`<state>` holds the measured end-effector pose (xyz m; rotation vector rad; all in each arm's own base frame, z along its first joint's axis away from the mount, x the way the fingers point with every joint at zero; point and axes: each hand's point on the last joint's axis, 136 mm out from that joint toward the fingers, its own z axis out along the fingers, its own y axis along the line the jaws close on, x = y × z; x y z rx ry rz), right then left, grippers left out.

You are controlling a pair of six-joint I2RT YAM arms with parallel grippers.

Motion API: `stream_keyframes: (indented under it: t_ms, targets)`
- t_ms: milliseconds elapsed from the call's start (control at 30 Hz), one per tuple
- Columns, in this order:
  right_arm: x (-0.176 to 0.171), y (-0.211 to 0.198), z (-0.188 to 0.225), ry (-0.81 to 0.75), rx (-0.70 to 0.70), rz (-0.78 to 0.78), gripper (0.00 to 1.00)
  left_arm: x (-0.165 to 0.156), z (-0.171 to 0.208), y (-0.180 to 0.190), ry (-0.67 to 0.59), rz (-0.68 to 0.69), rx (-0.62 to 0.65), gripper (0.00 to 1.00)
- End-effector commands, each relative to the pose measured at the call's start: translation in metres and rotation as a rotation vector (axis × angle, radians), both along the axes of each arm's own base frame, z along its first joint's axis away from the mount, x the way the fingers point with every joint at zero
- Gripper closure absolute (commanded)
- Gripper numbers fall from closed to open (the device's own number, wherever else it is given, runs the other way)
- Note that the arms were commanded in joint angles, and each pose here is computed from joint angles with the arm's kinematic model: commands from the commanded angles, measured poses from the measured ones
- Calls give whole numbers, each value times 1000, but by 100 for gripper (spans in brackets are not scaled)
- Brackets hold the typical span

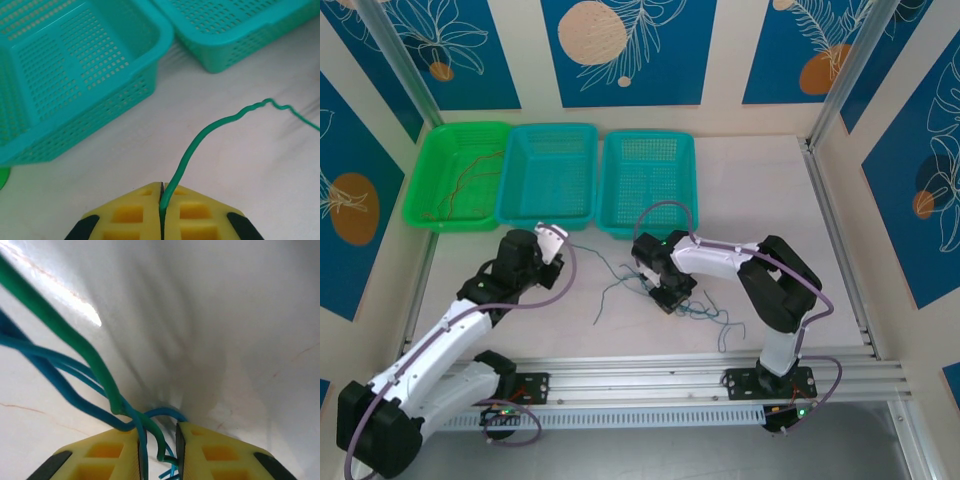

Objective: Untangle the cables

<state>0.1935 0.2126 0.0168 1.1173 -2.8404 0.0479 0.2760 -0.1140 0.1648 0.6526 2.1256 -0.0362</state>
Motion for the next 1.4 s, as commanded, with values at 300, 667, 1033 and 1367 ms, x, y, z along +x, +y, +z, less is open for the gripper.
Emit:
stream_keyframes:
  t_ms: [300,667,1033,1367]
  targets:
    - [-11,-9,-2,69,-15,5,100,5,110,89,-220,409,18,100]
    - [2,-10,11,-7,-13,-66,100,91,141,84,-186,509,-222,100]
    - [2,4,23,-62,2,-109,100,242,73,81,-46,549,-403,85]
    - [-2,15,26,-79,60,-134,100,193,119,36,16,325,-628,19]
